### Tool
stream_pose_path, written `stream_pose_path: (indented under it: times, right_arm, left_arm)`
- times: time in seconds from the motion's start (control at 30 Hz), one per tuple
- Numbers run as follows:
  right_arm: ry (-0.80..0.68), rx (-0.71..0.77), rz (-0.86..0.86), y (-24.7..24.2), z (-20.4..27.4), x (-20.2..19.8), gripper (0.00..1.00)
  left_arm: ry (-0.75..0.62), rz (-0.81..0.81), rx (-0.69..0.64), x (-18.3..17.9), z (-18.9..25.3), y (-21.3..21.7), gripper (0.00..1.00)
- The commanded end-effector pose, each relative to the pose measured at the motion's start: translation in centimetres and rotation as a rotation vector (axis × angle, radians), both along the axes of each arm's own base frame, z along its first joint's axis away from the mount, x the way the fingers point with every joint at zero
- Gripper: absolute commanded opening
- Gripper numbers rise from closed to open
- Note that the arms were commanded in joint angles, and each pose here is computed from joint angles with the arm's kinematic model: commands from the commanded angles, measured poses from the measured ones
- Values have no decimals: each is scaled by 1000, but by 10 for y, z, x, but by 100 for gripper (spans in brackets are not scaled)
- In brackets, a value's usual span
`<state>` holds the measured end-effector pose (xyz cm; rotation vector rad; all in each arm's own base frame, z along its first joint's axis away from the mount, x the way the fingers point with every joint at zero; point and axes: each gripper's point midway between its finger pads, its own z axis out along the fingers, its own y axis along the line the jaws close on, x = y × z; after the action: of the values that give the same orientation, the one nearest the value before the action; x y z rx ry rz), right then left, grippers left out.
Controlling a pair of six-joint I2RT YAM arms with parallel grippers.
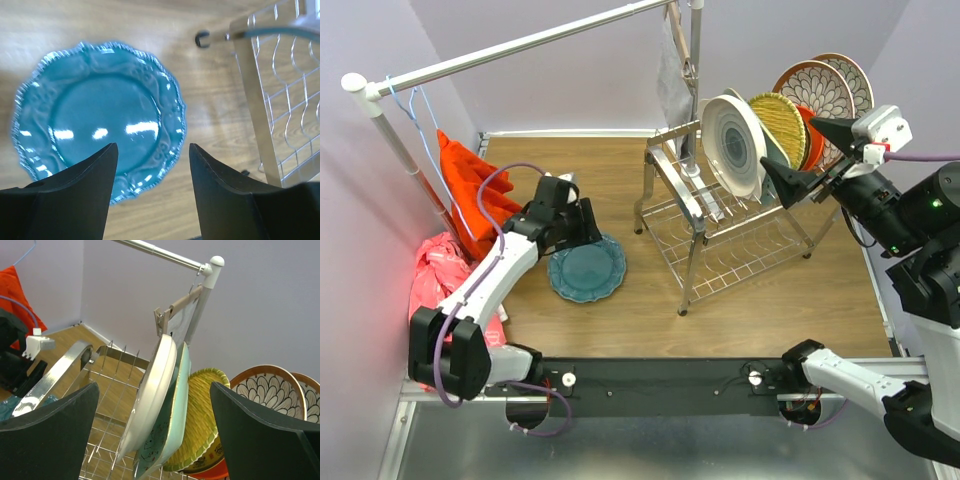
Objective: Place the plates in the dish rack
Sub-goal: Grab a plate with the left arm
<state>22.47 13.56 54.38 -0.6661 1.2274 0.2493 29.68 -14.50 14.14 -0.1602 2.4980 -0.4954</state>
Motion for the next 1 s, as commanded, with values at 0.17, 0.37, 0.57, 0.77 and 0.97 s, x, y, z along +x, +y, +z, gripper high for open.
stream_pose_path:
  times: [0.17, 0.37, 0.57, 0.77, 0.97]
  right_arm:
    - [-56, -80, 219, 26, -10, -31, 100]
    - [-66, -115, 453, 53, -19, -62, 99]
    - [-43, -120, 543, 64, -24, -69, 98]
    - [-33, -120, 543, 64, -27, -68, 98]
    - [-20, -120, 541, 65, -32, -67, 97]
  left_arm:
    - [-261, -64, -286, -20, 56, -12, 68]
    - [-248, 61, -480, -55, 63, -12, 67]
    - [-217, 262, -659, -79, 49, 0, 67]
    - [-177, 382, -768, -90, 35, 6, 67]
    - [-120, 483, -720, -91, 13, 18, 66]
